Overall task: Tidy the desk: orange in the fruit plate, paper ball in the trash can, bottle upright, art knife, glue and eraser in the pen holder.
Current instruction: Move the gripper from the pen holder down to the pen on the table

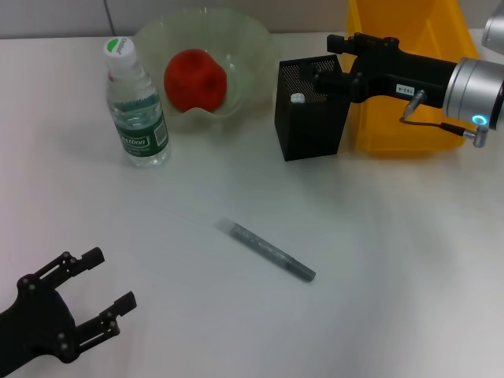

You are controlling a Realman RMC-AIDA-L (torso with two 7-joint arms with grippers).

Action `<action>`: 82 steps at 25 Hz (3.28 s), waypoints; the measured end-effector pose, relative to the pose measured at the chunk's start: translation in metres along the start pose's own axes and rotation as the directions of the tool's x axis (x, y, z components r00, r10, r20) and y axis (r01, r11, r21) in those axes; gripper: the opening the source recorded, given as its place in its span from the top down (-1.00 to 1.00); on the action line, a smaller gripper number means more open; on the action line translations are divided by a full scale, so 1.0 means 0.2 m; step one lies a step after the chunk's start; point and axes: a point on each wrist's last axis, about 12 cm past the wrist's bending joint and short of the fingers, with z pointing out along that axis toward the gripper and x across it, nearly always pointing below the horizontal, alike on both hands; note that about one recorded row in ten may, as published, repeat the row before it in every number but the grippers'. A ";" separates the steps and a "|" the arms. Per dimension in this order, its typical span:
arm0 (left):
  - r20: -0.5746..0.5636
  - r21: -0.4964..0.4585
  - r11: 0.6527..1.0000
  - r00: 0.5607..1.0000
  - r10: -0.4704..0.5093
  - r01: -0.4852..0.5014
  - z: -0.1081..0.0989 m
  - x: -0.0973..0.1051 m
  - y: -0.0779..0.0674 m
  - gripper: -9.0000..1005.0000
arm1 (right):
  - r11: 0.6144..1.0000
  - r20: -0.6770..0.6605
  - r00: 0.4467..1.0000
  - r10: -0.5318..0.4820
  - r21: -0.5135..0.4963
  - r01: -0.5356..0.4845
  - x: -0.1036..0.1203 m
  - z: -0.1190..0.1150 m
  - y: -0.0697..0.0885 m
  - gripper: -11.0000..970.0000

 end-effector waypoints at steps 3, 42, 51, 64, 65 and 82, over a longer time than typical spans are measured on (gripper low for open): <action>-0.001 0.001 1.000 1.000 -0.001 0.001 0.00 0.00 0.00 -0.56 | 1.000 0.002 1.000 0.002 -0.001 -0.002 0.00 0.00 0.00 -0.43; 0.001 0.018 1.000 1.000 -0.001 0.001 0.01 0.00 -0.02 -0.57 | 0.869 0.066 0.998 0.022 -0.494 0.014 -0.08 -0.15 0.27 -0.54; 0.003 0.017 1.000 1.000 -0.005 0.005 0.01 0.00 -0.02 -0.56 | 0.839 0.068 0.997 -0.022 -0.541 0.056 -0.04 -0.04 0.34 -0.54; 0.006 0.013 1.000 1.000 -0.003 0.003 0.01 0.00 -0.02 -0.57 | 0.833 0.030 0.999 -0.034 -0.551 0.045 -0.08 0.02 0.35 -0.54; 0.006 0.013 1.000 1.000 -0.002 0.002 0.01 0.00 -0.01 -0.57 | 0.833 0.008 0.999 -0.033 -0.553 0.032 -0.10 0.04 0.34 -0.54; 0.008 0.006 1.000 1.000 -0.004 0.004 0.02 0.00 -0.01 -0.57 | 0.866 -0.618 0.708 -0.342 -0.499 -0.017 -0.57 0.37 0.49 -0.54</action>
